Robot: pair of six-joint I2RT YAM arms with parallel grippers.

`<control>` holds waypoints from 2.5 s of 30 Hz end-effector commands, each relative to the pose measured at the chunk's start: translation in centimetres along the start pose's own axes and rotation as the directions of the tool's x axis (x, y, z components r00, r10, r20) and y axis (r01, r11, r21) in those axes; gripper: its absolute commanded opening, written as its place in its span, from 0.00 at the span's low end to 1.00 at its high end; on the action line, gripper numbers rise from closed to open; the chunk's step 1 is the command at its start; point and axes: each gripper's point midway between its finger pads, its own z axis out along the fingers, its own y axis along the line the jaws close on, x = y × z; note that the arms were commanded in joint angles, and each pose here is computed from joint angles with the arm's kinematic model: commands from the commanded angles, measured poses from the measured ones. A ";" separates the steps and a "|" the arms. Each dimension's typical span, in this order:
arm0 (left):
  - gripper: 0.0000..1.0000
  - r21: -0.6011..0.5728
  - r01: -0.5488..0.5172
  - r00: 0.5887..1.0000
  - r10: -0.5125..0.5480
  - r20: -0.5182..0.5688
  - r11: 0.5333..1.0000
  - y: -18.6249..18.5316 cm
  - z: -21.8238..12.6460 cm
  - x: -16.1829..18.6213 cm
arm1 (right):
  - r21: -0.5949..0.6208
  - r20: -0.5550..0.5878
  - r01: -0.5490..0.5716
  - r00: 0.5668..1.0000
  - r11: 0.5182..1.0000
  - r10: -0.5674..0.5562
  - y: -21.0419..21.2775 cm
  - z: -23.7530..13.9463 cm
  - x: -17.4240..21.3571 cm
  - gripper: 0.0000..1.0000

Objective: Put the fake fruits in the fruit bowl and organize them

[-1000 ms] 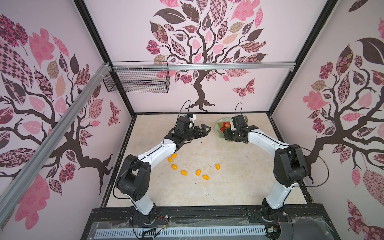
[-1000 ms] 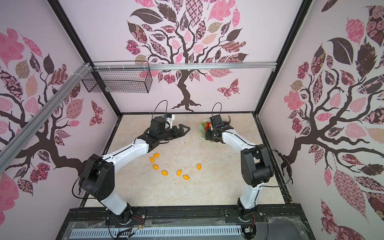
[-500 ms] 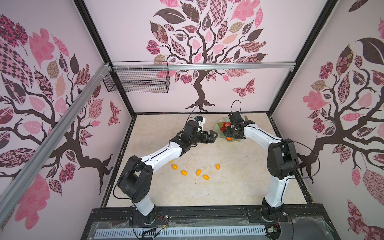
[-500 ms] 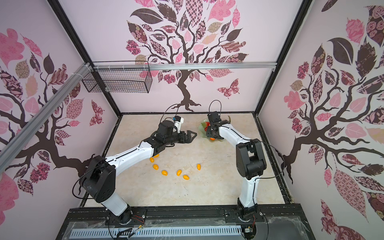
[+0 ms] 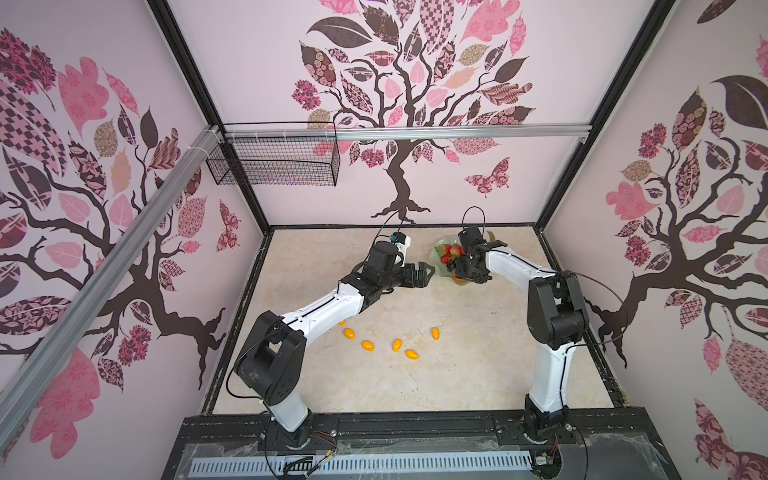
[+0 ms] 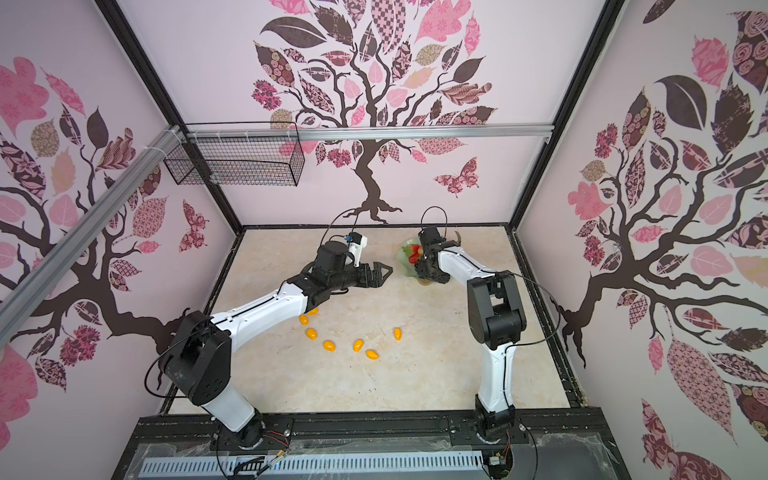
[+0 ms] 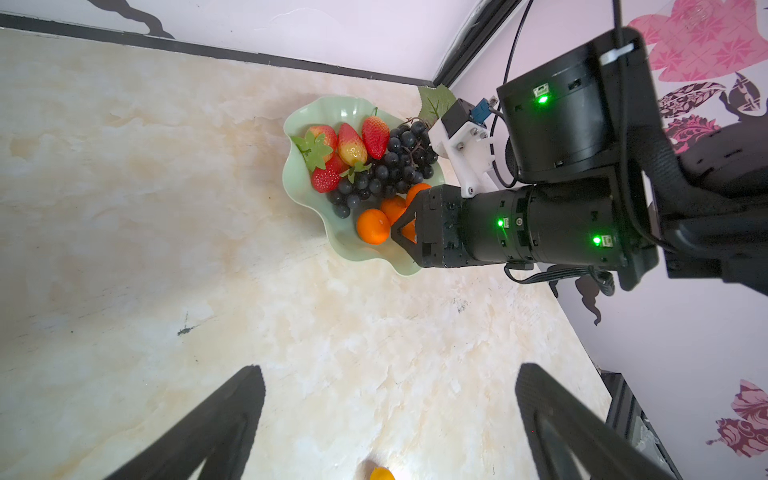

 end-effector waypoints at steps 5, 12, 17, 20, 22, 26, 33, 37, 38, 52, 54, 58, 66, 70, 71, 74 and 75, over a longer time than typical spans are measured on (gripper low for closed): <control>0.99 -0.007 -0.030 1.000 0.030 -0.008 1.000 0.2 0.0 0.1 | -0.017 0.002 -0.014 1.000 1.000 0.014 0.4 -0.2 -0.9 0.58; 0.99 -0.015 -0.060 0.998 0.060 -0.013 0.998 0.1 -0.3 -0.1 | -0.083 0.052 0.001 0.999 0.997 0.003 1.1 -2.7 -1.8 0.56; 0.99 -0.021 -0.072 0.997 0.072 -0.036 0.997 0.0 -0.4 0.0 | -0.118 0.122 0.030 0.992 0.993 -0.015 0.7 -5.1 -1.8 0.55; 0.99 -0.023 -0.070 0.997 0.069 -0.044 0.997 0.0 -0.5 -0.1 | -0.160 0.159 0.044 0.987 0.986 -0.018 0.7 -6.9 -1.4 0.56; 0.99 -0.026 -0.078 0.996 0.077 -0.052 0.997 -0.1 -0.6 -0.1 | -0.192 0.173 0.050 0.985 0.980 -0.017 0.7 -7.9 -1.0 0.56; 0.99 -0.049 -0.092 0.994 0.089 -0.070 0.995 0.1 -1.1 -0.2 | -0.228 0.180 0.075 0.983 0.971 -0.033 0.9 -9.5 0.8 0.57; 0.99 -0.063 -0.127 0.982 0.117 -0.149 0.990 0.3 -2.5 0.7 | -0.243 0.147 0.159 0.981 0.957 -0.126 2.8 -10.5 6.4 0.57; 0.99 -0.002 -0.237 0.950 0.232 -0.211 0.971 -0.6 -3.4 1.4 | -0.282 0.093 0.185 0.982 0.942 -0.165 4.2 -10.4 9.8 0.58; 0.99 0.032 -0.263 0.933 0.263 -0.247 0.964 -0.9 -3.4 2.0 | -0.285 0.084 0.189 0.981 0.940 -0.172 4.4 -10.3 10.3 0.58; 0.96 0.255 -0.305 0.868 0.378 -0.323 0.918 -0.6 -6.7 2.5 | -0.249 -0.121 0.197 0.965 0.948 -0.233 7.0 -8.2 18.4 0.53; 0.94 0.317 -0.329 0.850 0.425 -0.310 0.890 -0.7 -7.6 3.1 | -0.220 -0.162 0.191 0.960 0.957 -0.229 6.4 -7.6 19.2 0.52; 0.94 0.385 -0.404 0.823 0.514 -0.244 0.830 -1.4 -8.8 3.7 | -0.211 -0.213 0.194 0.948 0.958 -0.238 6.1 -7.1 20.2 0.50; 0.98 0.423 -0.471 0.825 0.556 -0.099 0.774 -2.2 -9.5 4.5 | -0.248 -0.265 0.204 0.926 0.947 -0.269 7.2 -6.6 21.2 0.47; 0.98 0.456 -0.447 0.829 0.547 -0.111 0.770 -2.2 -9.1 5.3 | -0.218 -0.282 0.222 0.918 0.950 -0.279 6.9 -6.0 21.5 0.46; 0.98 0.464 -0.442 0.829 0.547 -0.115 0.768 -2.3 -9.1 5.5 | -0.212 -0.285 0.229 0.915 0.950 -0.284 6.8 -5.8 21.6 0.46; 0.99 0.472 -0.448 0.822 0.557 -0.116 0.760 -2.5 -9.0 5.8 | -0.168 -0.289 0.250 0.912 0.954 -0.290 6.2 -5.3 21.4 0.45; 0.98 0.475 -0.452 0.819 0.563 -0.115 0.755 -2.5 -9.0 5.9 | -0.158 -0.288 0.256 0.912 0.954 -0.292 6.1 -5.1 21.4 0.44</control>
